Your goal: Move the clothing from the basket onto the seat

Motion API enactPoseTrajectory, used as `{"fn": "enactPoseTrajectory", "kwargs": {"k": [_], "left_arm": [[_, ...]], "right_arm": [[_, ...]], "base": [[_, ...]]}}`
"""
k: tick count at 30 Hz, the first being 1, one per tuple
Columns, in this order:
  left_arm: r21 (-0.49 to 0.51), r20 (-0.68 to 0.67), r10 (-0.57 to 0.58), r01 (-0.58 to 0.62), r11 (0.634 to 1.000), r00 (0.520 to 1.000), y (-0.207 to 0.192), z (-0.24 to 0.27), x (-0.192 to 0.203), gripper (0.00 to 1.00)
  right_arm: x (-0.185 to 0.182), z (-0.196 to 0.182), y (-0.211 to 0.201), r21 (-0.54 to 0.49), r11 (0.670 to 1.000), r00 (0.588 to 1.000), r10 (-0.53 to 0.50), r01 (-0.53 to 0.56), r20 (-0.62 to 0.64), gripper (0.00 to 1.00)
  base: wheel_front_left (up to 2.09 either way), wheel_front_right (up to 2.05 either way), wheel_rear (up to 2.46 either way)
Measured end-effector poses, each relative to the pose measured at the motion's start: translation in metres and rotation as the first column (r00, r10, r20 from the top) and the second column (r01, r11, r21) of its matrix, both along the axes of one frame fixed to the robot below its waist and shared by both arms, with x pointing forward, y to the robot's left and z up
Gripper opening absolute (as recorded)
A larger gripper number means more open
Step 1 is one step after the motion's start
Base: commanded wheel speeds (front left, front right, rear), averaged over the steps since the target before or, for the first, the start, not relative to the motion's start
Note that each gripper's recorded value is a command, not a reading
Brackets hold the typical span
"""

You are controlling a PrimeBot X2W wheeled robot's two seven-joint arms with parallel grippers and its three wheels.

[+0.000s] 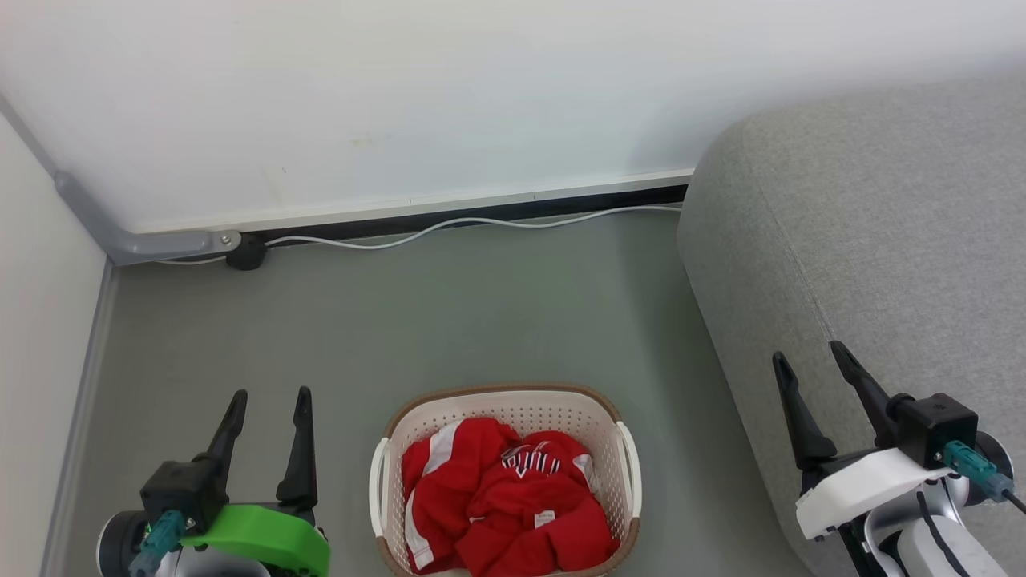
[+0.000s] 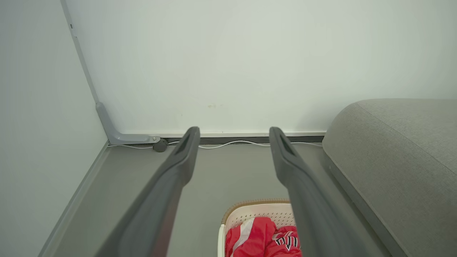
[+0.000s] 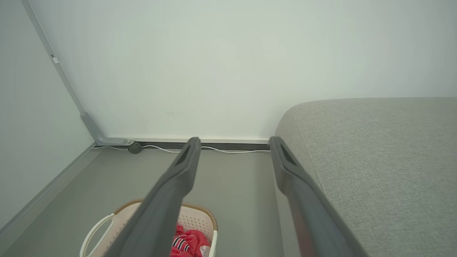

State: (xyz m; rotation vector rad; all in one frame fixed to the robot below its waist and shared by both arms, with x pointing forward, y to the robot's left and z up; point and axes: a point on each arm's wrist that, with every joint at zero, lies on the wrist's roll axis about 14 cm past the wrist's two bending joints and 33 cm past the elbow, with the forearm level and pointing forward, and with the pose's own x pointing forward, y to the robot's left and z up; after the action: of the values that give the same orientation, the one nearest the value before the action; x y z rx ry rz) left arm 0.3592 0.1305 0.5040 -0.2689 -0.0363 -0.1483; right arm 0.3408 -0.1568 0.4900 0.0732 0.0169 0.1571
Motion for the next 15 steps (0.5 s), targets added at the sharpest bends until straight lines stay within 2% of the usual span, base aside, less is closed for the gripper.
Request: {"fn": "enactPoseTrajectory", "kwargs": {"k": [3,15], "left_arm": [[0.039,0.016,-0.008,0.008,0.999,1.0,-0.0019,0.0018,-0.0001,1.0],[0.059,0.022,-0.02,0.019,0.998,1.0,-0.0038,0.0019,0.0007,1.0]], "right_arm": [[-0.0003,0.0029,0.0007,-0.029,1.0,1.0,0.007,-0.007,0.022,1.0],[-0.0001,0.0028,-0.0057,-0.036,0.999,1.0,-0.012,0.013,0.025,1.0]], "base": [[0.0,0.0,0.0],[0.0,0.0,0.0]]}}
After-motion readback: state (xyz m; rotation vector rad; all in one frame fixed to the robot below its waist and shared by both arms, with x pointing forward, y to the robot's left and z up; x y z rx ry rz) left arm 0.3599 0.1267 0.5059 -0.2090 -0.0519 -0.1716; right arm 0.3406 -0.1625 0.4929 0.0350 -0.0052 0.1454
